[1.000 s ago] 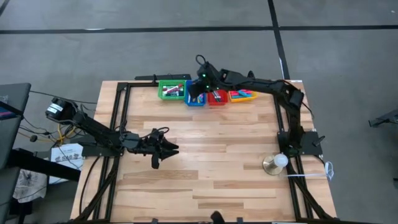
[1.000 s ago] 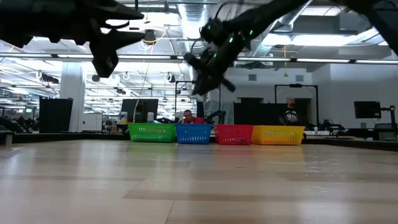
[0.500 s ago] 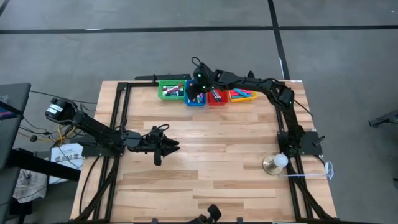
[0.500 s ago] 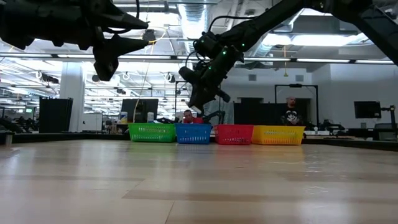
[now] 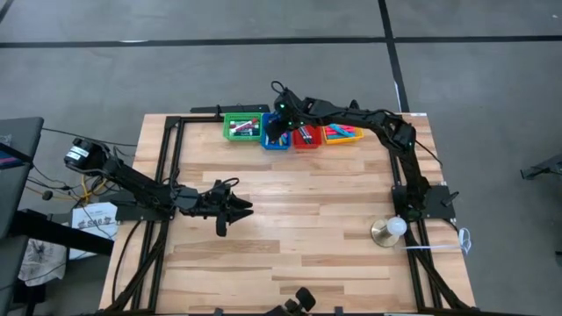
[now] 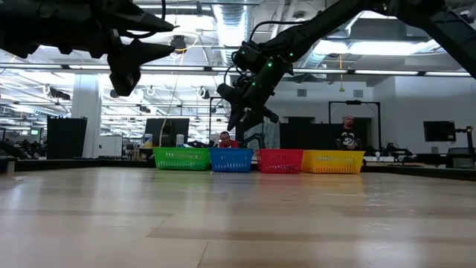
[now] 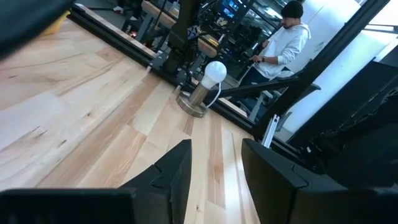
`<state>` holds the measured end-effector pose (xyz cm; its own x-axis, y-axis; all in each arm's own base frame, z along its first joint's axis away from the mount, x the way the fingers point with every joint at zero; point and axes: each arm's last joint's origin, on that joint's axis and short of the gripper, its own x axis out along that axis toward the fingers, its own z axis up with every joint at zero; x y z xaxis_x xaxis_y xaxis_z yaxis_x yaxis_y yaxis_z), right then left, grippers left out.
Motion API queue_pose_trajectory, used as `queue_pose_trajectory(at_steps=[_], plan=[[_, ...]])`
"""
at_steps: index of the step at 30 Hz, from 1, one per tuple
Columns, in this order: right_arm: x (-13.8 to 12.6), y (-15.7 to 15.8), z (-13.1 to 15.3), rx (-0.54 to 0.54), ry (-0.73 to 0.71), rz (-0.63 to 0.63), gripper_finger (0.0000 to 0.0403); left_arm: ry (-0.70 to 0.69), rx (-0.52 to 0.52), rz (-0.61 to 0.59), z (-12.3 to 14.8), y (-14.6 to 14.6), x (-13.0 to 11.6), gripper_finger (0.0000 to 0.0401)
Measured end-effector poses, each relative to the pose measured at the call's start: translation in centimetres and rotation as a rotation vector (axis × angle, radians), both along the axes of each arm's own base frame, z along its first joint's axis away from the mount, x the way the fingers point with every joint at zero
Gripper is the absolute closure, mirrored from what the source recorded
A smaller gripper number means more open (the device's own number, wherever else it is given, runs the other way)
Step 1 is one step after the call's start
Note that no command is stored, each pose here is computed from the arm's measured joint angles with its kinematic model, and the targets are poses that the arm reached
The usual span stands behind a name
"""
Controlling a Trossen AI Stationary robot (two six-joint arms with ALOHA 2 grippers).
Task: Pick & Place Markers
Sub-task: Return to Home Position
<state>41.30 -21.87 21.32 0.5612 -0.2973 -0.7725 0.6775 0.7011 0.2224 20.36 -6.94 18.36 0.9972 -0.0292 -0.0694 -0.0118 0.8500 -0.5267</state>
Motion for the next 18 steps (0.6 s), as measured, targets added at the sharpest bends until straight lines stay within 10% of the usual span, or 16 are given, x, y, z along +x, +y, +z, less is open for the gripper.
queue_pose_trajectory(at_steps=[18], plan=[[0.29, 0.47, 0.50, -0.009, -0.027, 0.007, 0.0249, -0.005, -0.010, 0.000, 0.05, 0.00, 0.00, 0.0261]])
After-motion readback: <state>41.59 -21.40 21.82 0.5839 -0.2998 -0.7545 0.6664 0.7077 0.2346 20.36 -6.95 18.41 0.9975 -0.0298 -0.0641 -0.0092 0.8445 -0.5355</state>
